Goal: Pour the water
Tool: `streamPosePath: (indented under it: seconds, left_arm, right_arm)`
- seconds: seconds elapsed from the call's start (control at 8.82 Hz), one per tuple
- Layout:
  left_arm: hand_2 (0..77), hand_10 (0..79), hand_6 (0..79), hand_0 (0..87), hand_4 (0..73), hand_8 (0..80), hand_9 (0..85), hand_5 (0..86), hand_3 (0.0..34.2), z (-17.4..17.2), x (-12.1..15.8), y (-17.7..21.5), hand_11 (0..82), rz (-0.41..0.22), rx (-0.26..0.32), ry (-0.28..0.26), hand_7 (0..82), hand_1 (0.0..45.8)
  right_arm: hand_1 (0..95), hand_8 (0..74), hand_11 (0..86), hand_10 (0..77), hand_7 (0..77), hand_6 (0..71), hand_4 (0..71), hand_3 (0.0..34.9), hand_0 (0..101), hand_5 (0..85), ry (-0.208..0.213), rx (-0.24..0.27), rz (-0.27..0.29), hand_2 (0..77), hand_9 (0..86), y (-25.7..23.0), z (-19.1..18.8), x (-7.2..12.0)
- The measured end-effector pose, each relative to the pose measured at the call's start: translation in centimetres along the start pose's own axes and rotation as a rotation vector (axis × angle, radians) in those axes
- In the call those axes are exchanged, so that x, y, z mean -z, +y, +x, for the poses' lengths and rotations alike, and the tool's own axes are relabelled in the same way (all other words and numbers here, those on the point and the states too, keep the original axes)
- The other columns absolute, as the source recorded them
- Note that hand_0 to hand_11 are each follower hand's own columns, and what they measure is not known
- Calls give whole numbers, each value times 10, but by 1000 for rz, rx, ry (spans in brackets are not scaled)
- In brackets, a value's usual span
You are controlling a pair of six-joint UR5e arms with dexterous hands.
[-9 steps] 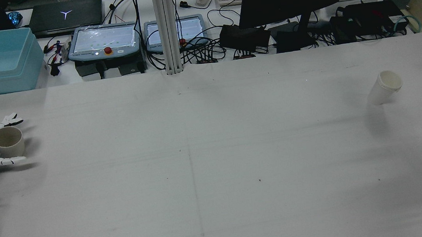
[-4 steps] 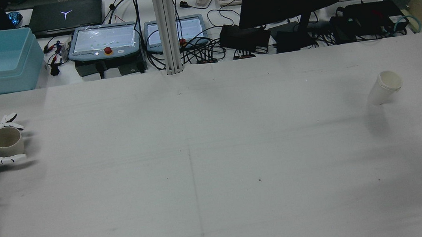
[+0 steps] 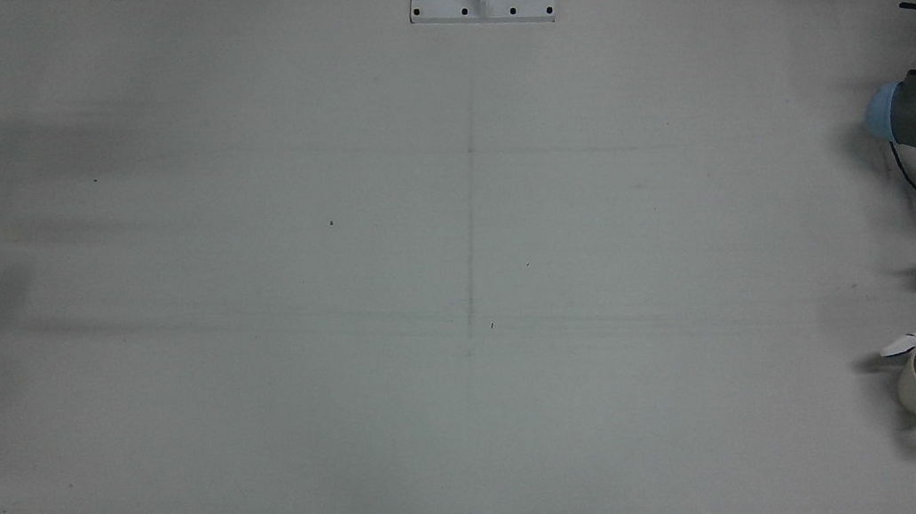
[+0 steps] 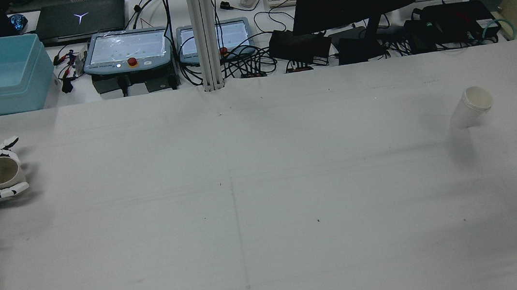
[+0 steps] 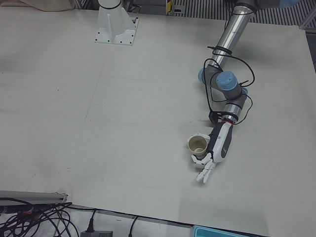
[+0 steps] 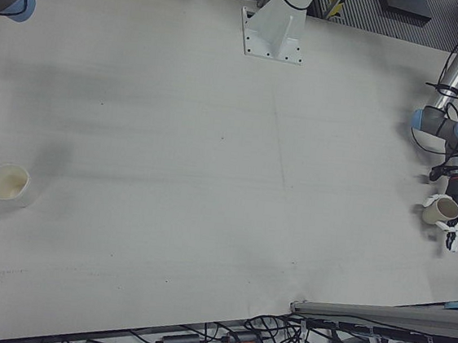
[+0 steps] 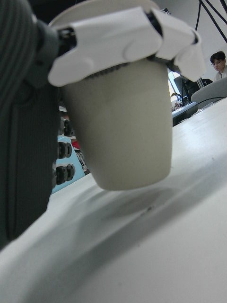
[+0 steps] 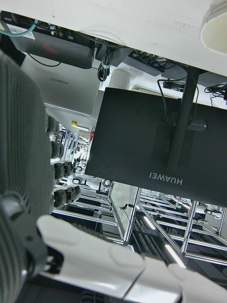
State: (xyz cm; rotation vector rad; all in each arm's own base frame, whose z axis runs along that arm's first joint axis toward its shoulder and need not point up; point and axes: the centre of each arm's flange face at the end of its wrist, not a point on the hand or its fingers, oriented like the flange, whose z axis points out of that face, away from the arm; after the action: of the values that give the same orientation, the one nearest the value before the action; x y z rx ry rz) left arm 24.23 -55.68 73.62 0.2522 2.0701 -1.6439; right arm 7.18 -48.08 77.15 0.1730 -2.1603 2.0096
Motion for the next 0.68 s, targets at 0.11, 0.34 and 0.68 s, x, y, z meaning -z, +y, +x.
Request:
streamPosePath:
  seconds: [0.11, 0.34, 0.68]
  left_arm:
    - [316, 38, 76, 438, 300, 27, 49, 540, 0, 4, -1, 6, 71, 19, 38, -12, 109, 169]
    - [316, 33, 76, 434, 305, 27, 49, 540, 0, 28, -10, 42, 76, 36, 140, -17, 109, 169]
    - [322, 38, 82, 434, 305, 44, 65, 540, 0, 82, -26, 115, 76, -11, 211, 24, 109, 164]
  right_arm:
    - [164, 11, 16, 5, 98, 33, 16, 0, 499, 131, -4, -4, 0, 27, 38, 0, -1, 0]
    - [164, 11, 16, 5, 93, 38, 16, 0, 499, 131, -6, -10, 6, 27, 38, -5, -1, 2]
    - [120, 11, 16, 5, 60, 22, 16, 0, 490, 104, 26, 6, 56, 76, 33, -50, 16, 21]
